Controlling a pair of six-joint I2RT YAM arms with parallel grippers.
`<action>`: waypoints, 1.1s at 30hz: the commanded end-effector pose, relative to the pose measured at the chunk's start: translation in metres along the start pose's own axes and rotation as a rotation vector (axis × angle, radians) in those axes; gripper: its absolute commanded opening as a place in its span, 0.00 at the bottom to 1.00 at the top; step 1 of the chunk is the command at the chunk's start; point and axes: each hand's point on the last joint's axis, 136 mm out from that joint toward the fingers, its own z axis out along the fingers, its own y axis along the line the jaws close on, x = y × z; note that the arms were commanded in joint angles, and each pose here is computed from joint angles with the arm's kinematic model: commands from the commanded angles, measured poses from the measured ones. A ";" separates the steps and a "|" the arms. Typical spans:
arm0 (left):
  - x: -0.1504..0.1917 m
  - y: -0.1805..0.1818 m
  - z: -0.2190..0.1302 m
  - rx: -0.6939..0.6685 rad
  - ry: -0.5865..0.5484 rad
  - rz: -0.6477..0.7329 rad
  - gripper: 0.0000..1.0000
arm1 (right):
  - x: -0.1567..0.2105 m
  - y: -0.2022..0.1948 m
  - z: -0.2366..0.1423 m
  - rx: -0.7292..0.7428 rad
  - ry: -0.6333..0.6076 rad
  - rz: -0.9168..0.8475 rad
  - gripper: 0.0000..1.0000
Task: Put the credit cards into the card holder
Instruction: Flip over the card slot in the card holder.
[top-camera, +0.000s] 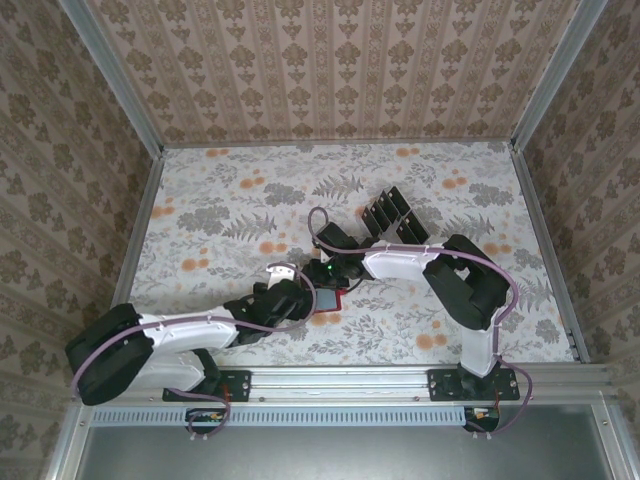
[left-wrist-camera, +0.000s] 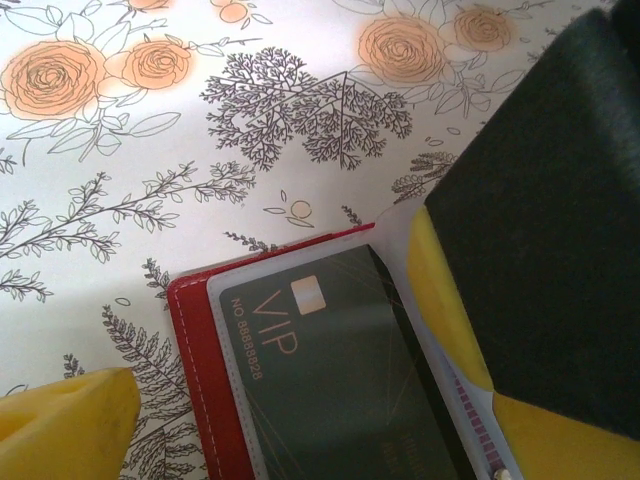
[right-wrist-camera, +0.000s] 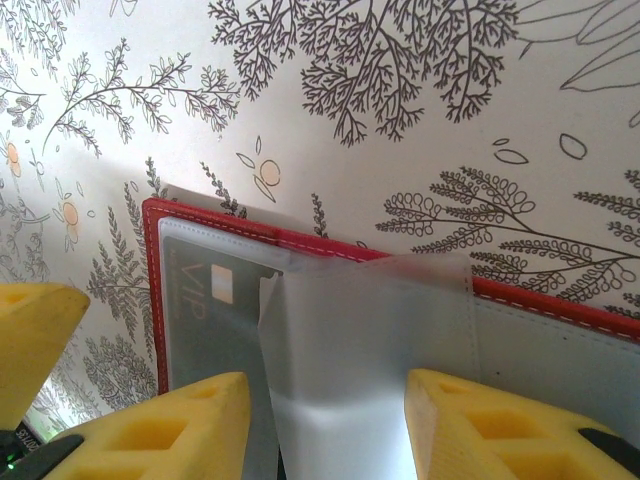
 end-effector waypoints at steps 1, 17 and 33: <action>0.001 -0.004 0.003 0.005 -0.003 0.024 1.00 | 0.004 0.002 0.006 -0.006 0.020 0.015 0.47; 0.030 0.004 0.016 -0.084 0.076 0.041 1.00 | -0.009 0.013 -0.009 -0.039 -0.011 0.005 0.47; 0.039 0.010 0.016 -0.112 0.083 0.027 1.00 | -0.021 -0.008 -0.042 -0.019 -0.089 0.029 0.47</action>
